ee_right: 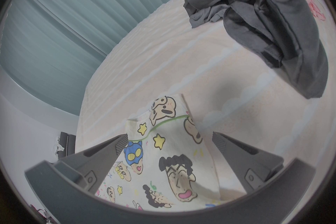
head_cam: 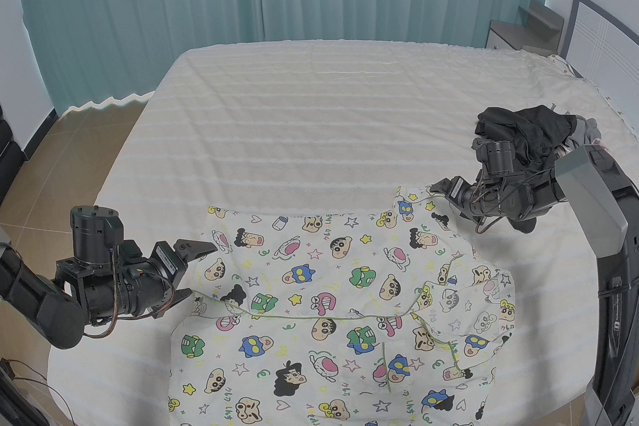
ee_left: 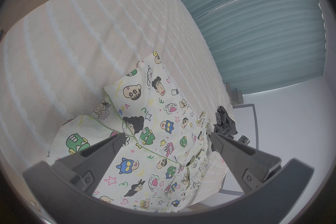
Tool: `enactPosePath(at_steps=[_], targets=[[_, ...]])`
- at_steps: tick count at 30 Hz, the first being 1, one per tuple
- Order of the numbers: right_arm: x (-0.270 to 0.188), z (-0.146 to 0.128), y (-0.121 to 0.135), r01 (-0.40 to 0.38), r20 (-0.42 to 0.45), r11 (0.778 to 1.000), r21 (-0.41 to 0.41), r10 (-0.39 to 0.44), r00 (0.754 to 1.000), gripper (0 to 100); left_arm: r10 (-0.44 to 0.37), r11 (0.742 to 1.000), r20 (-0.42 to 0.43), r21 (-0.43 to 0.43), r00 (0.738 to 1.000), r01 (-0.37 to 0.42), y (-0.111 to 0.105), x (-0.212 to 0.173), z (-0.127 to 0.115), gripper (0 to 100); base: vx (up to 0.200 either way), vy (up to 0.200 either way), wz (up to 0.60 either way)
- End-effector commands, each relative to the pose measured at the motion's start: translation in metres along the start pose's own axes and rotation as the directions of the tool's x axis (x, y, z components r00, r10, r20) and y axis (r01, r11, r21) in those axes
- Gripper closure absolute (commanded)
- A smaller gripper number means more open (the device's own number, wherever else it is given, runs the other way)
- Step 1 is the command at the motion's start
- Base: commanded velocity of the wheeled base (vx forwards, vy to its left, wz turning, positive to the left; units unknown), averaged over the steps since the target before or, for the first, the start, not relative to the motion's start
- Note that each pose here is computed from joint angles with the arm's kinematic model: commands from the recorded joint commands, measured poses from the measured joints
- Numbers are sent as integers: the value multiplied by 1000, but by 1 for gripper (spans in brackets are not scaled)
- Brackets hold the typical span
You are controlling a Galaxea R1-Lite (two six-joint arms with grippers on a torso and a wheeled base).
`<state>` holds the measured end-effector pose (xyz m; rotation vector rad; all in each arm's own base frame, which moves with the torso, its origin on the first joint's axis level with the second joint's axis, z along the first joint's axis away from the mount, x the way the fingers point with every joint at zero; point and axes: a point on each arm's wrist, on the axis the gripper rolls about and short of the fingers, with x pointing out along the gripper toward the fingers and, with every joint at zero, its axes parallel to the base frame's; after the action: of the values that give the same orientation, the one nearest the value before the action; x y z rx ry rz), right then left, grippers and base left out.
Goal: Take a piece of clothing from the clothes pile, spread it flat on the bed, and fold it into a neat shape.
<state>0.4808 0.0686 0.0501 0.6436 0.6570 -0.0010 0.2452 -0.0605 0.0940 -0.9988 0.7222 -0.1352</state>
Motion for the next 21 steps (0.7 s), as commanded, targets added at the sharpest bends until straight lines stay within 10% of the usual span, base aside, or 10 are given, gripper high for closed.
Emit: enactPosePath(at_steps=[1, 6, 7, 21], targets=[[29, -7, -8, 6, -9, 1000, 0, -6, 1000, 0, 4, 1000, -3, -1, 1000, -4, 1, 1, 0, 0, 0, 0, 0], [40, -8, -7, -6, 2, 1000, -4, 6, 1000, 0, 4, 1000, -3, -1, 1000, -4, 1, 1, 0, 0, 0, 0, 0], [41, -7, -6, -9, 6, 1000, -4, 9, 1000, 100, 4, 1000, -3, -1, 1000, -4, 1, 1, 0, 0, 0, 0, 0], [38, 14, 11, 1, 149, 1000, -8, 1, 989, 100, -12, 1000, 10, 4, 1000, 12, 1, 0, 0, 0, 0, 0, 0]])
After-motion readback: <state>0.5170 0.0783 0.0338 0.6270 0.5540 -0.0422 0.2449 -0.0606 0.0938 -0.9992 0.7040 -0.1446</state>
